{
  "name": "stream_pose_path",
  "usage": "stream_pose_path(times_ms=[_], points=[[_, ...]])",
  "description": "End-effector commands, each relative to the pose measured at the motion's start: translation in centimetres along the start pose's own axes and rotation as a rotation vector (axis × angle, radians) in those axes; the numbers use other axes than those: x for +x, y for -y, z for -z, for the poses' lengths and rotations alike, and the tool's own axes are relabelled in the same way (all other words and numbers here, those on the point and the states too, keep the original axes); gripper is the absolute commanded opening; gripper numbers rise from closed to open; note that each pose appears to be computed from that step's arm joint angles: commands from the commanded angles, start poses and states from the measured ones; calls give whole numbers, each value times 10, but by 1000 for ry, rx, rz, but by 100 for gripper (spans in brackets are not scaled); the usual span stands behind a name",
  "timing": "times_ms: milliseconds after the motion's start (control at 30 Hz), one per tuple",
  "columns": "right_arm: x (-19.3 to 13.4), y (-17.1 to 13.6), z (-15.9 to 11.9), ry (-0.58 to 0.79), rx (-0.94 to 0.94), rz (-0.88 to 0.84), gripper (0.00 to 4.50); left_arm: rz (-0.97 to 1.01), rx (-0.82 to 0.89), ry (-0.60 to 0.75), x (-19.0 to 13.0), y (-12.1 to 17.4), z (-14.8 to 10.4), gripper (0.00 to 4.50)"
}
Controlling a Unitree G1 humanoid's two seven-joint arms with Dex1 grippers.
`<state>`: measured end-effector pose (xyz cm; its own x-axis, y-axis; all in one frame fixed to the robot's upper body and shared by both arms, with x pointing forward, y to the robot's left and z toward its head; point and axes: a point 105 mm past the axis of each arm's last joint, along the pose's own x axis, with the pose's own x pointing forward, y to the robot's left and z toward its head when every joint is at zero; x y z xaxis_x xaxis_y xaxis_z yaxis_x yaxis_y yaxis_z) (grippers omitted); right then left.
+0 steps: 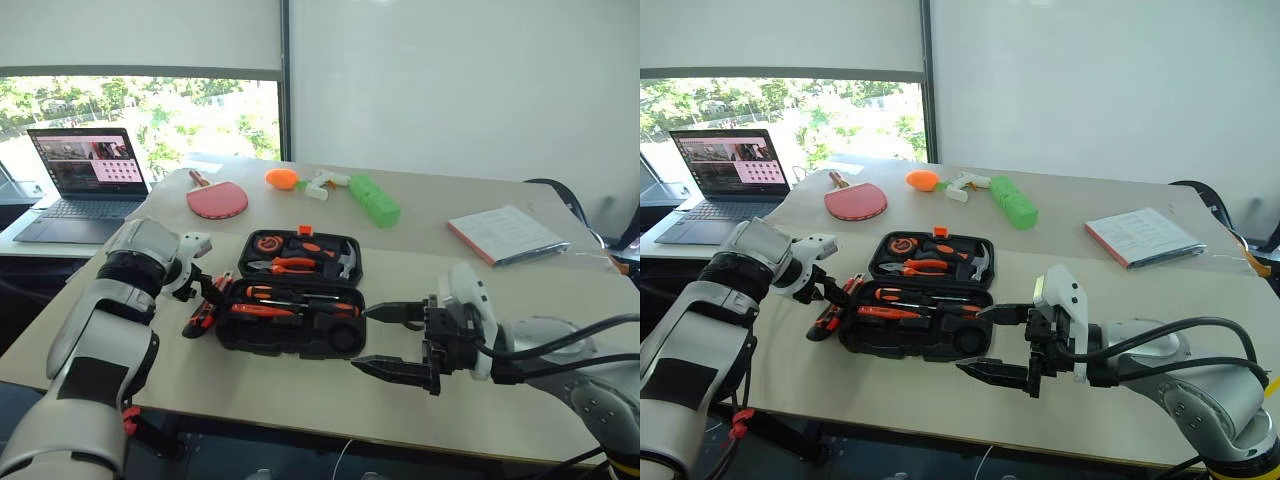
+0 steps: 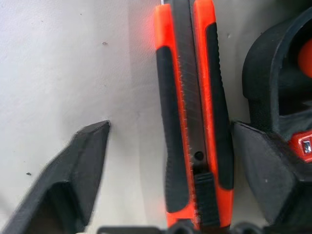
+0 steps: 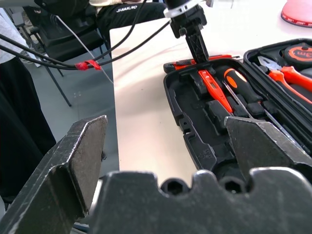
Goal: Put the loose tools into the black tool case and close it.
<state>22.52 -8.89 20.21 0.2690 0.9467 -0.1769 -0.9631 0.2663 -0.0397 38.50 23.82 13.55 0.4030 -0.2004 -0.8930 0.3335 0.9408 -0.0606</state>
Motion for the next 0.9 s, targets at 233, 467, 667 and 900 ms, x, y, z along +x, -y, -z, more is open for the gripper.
stream_pose_path(times_ms=[233, 467, 667, 900], points=[[1, -4, -8, 29, -31, -8, 450, 18, -9, -72, 12, -2, 17, 151], [-3, -4, -4, 10, -29, -13, 450, -52, 27, 29, -15, -33, 8, 151], [-7, -1, -2, -64, -140, -2, 450, 0, 423, 202, -66, -31, -27, 151], [-8, 0, -6, -59, -155, -7, 450, 258, 897, 162, -85, 34, -29, 151]])
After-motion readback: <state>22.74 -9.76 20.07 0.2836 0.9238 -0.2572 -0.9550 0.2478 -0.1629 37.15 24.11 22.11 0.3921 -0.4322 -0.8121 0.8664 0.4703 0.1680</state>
